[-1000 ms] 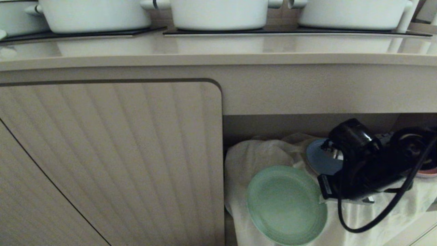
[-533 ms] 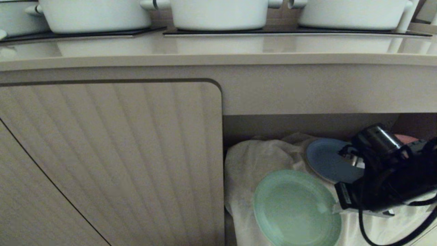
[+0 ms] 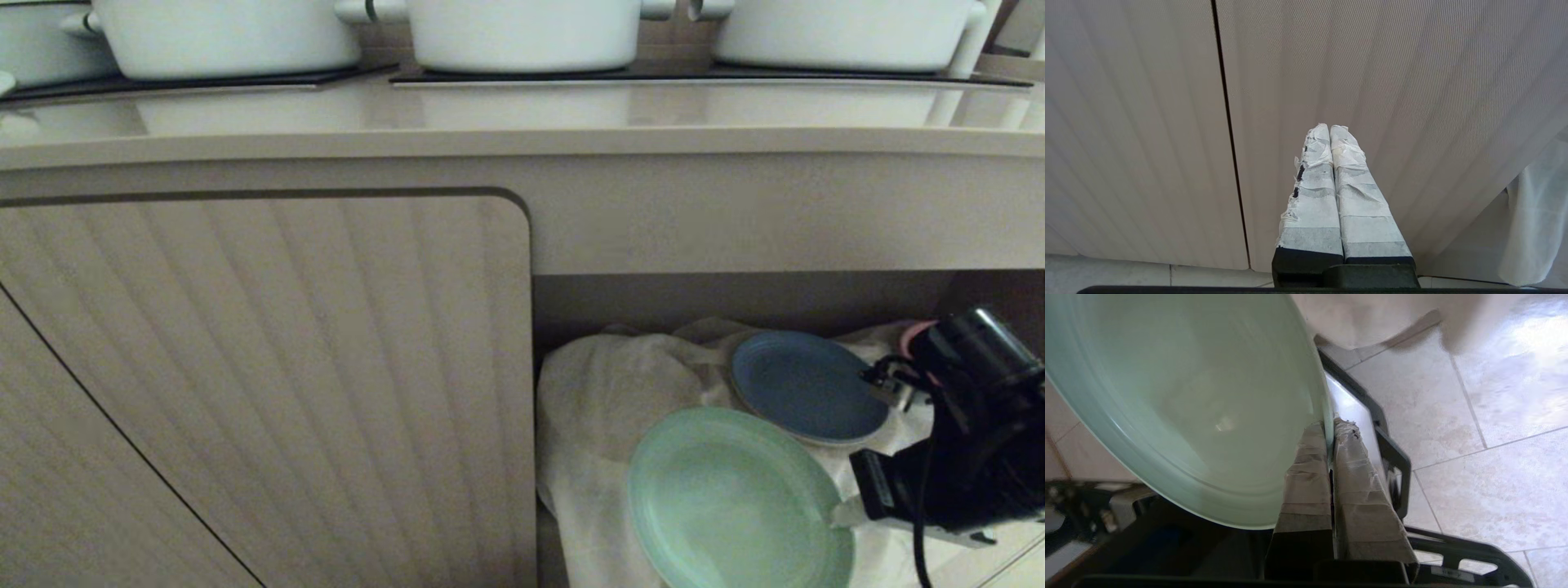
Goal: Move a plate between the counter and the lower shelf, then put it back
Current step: Put the plate
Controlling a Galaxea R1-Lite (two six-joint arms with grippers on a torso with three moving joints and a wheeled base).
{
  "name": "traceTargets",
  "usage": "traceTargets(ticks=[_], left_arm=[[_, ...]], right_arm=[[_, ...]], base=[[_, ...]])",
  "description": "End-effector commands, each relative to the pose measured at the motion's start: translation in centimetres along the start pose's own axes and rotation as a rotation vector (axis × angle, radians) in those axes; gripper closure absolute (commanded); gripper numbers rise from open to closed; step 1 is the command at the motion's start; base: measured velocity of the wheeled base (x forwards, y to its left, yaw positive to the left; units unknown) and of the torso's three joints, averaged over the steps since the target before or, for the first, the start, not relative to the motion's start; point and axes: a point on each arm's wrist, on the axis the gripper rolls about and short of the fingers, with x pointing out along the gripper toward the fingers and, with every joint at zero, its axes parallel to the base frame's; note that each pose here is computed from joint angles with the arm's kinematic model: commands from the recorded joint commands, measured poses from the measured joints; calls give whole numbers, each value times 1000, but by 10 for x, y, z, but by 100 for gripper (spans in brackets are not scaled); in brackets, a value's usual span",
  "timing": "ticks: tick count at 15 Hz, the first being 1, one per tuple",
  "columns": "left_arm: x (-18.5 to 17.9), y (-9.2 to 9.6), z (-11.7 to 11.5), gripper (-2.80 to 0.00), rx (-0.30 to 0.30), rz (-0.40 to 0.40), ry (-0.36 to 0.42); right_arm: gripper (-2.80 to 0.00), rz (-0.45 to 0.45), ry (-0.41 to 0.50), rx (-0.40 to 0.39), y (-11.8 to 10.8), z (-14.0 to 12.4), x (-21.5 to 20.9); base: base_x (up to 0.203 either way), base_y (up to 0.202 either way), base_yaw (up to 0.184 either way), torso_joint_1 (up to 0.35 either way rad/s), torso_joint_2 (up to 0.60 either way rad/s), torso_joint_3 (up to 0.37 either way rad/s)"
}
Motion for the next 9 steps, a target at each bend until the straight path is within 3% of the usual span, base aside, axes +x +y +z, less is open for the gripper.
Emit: traceTargets(ticks=[1,4,9], left_arm=[[0,0,0,0,-1,0,-1],[0,0,0,0,-1,2,0],[0,0,0,0,-1,0,-1]], right_arm=[[0,21,-16,-4,-1,-9,-9],[0,40,-23,-49,-4,-22,-17],[0,45,-30,-47,-10,-42,-25]], base=[[0,0,0,0,0,0],[0,0,0,0,0,0],[0,0,0,0,0,0]])
